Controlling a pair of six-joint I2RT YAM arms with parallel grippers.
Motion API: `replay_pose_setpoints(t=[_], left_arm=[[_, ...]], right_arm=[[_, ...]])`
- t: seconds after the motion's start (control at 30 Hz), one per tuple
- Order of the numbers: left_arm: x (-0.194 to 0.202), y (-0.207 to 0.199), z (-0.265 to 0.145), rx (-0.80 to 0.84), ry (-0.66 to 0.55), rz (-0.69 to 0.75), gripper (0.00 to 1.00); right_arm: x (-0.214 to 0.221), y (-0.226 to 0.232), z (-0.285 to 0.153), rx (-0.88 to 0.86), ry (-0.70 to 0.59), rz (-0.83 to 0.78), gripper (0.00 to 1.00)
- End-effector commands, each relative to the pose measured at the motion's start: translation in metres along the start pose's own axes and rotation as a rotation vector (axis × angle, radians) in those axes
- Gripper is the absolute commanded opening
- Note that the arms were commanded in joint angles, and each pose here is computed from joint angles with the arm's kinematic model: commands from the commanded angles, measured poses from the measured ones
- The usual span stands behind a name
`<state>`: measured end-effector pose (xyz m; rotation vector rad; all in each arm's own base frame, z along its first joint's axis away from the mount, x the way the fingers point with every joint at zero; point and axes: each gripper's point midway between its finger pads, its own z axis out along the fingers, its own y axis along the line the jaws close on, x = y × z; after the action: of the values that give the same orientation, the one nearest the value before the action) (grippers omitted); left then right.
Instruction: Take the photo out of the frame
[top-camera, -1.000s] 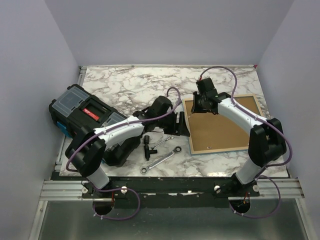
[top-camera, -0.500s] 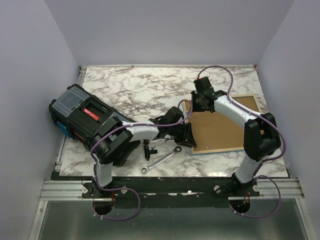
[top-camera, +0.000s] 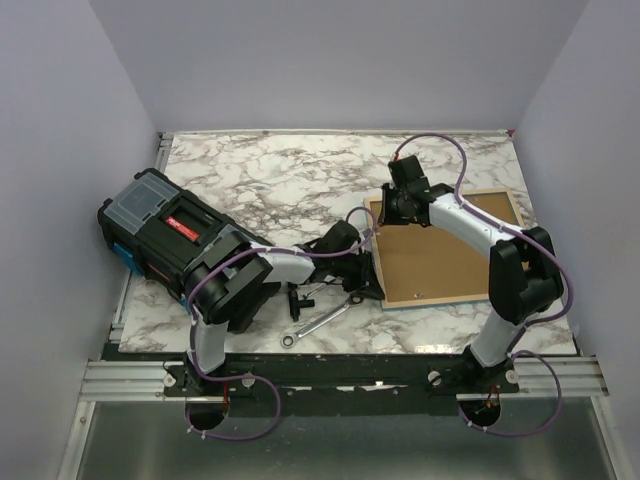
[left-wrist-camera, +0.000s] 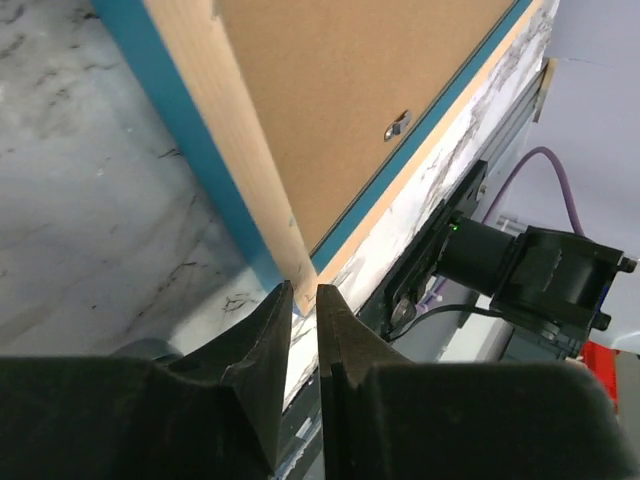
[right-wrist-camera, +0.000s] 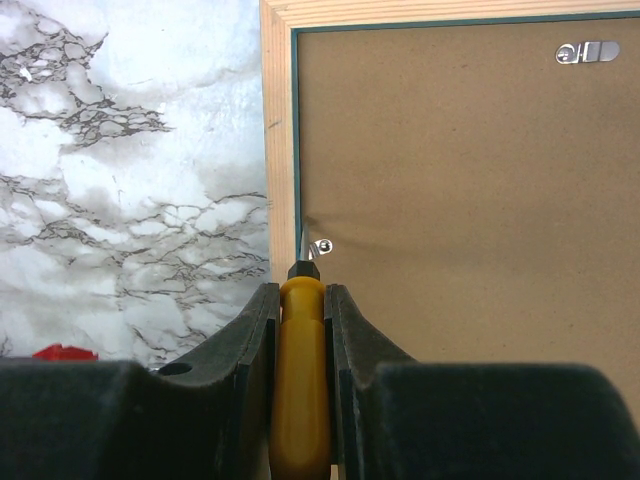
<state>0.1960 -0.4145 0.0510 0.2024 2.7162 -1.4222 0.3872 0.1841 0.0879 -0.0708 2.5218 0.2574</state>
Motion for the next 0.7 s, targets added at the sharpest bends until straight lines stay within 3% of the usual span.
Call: replay_pose_setpoints(t=[0.0, 0.3, 0.43, 0.67], left_arm=[[-0.004, 0.018, 0.003, -0.012, -0.029, -0.053, 0.19], [-0.007, 0.025, 0.004, -0.056, -0.037, -0.069, 0.19], [-0.011, 0.027, 0.004, -0.085, -0.05, -0.064, 0.32], [-0.012, 0.042, 0.008, -0.153, -0.05, -0.087, 0.37]], right_arm=[[0.025, -0.005, 0.002, 0.006, 0.058, -0.012, 0.01], [0.038, -0.013, -0.007, 0.035, 0.068, -0.015, 0.01], [0.038, -0.013, -0.011, 0.037, 0.067, -0.016, 0.01], [0.046, -0.013, -0.013, 0.039, 0.085, -0.023, 0.01]])
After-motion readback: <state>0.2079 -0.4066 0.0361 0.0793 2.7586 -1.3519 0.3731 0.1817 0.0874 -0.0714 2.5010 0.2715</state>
